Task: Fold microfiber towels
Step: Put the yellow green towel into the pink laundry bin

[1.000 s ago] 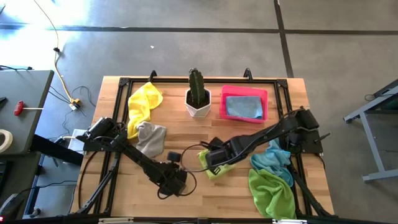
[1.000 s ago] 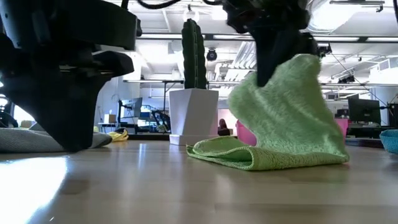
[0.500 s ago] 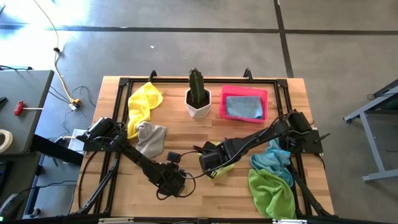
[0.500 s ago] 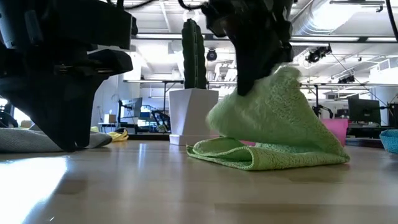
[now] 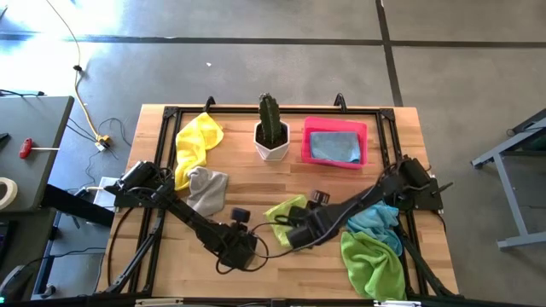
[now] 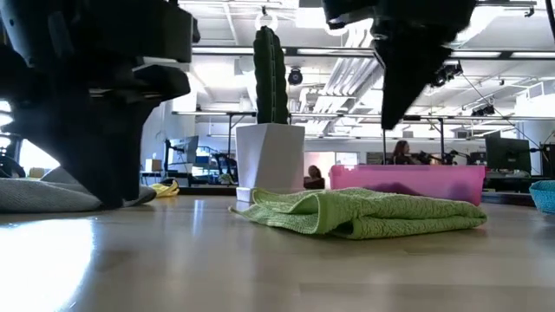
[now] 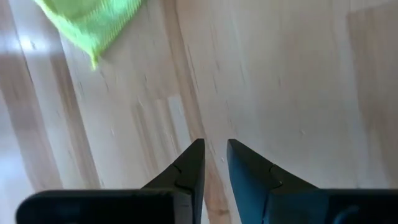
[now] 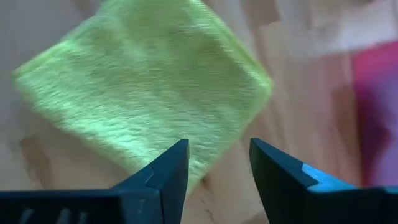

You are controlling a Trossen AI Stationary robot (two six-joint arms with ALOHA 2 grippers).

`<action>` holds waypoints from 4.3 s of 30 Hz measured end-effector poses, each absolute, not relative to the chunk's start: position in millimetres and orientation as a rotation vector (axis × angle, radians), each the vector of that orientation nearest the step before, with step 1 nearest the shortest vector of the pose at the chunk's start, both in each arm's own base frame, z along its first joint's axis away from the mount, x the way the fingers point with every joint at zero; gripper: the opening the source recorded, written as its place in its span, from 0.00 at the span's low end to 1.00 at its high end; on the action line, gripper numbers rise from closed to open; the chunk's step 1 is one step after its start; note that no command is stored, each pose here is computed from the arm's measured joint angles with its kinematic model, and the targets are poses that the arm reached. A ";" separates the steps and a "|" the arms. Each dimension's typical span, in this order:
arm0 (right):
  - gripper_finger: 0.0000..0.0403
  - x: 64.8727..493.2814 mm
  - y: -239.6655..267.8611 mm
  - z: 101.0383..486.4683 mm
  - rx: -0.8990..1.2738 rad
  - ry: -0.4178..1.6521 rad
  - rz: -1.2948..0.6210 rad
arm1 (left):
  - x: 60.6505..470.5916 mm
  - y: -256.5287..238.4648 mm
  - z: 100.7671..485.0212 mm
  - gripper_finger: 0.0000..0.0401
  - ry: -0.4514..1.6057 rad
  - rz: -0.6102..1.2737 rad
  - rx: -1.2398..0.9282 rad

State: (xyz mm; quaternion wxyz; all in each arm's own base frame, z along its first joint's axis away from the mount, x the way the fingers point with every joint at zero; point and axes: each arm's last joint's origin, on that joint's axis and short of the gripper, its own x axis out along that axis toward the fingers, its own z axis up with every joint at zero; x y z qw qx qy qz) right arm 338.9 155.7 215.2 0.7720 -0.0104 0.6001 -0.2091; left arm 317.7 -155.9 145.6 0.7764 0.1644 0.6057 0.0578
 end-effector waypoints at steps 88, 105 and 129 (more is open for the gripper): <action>0.21 342.3 179.8 104.0 -0.138 1.037 -0.098 | 340.4 -147.1 148.3 0.15 1.182 0.120 0.163; 0.01 327.1 138.5 170.4 -0.008 1.097 -0.195 | 330.0 -168.1 148.4 0.15 1.180 0.077 0.187; 0.00 286.9 -13.2 204.6 -0.387 1.601 -0.576 | 322.2 -170.2 147.6 0.15 1.207 0.122 0.245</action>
